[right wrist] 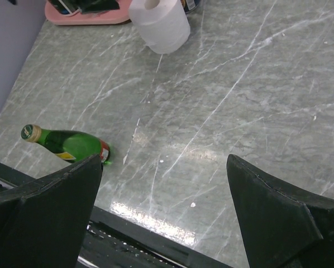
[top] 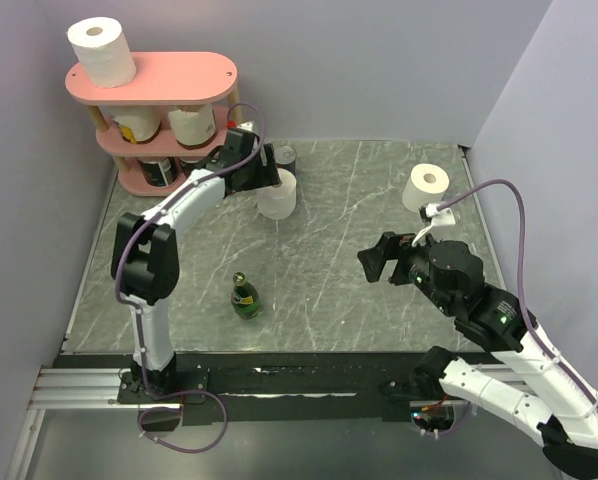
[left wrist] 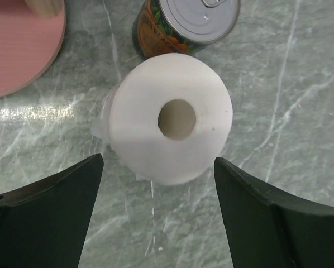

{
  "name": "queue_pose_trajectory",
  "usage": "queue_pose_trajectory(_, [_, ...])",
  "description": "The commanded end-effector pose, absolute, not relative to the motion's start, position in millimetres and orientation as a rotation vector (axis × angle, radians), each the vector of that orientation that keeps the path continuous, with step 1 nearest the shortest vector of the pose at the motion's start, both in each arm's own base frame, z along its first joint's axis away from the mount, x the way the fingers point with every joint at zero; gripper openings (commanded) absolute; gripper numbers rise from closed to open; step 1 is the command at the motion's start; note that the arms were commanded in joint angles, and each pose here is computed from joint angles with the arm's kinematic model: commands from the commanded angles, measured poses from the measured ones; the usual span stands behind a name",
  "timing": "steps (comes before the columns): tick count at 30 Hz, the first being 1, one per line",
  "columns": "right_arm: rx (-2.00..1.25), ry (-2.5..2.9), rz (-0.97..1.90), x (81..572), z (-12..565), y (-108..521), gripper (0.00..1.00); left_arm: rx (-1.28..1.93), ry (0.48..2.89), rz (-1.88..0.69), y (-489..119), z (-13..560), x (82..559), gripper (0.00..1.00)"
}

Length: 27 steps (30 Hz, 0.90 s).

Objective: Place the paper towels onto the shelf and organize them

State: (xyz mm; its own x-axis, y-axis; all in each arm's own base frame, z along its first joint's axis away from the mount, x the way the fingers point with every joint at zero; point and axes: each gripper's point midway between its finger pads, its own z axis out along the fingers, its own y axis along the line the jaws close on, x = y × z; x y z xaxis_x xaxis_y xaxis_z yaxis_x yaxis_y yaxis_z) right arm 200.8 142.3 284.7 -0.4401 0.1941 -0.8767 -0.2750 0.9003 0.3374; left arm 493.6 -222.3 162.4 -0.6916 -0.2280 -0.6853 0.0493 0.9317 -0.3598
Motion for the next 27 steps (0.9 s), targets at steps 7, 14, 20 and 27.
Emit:
queue_pose_trajectory(7, [-0.048, 1.925, 0.513, 200, 290, 134, 1.00, -0.152, 2.188, -0.363, -228, 173, 534, 0.87])
queue_pose_trajectory(14, [-0.052, 1.924, 0.500, 202, 291, 134, 1.00, -0.154, 2.204, -0.328, -226, 161, 540, 0.83])
queue_pose_trajectory(20, [-0.048, 1.920, 0.496, 203, 293, 133, 1.00, -0.159, 2.228, -0.309, -224, 147, 539, 0.81])
queue_pose_trajectory(27, [-0.050, 1.921, 0.496, 204, 293, 135, 1.00, -0.152, 2.249, -0.290, -223, 136, 542, 0.78])
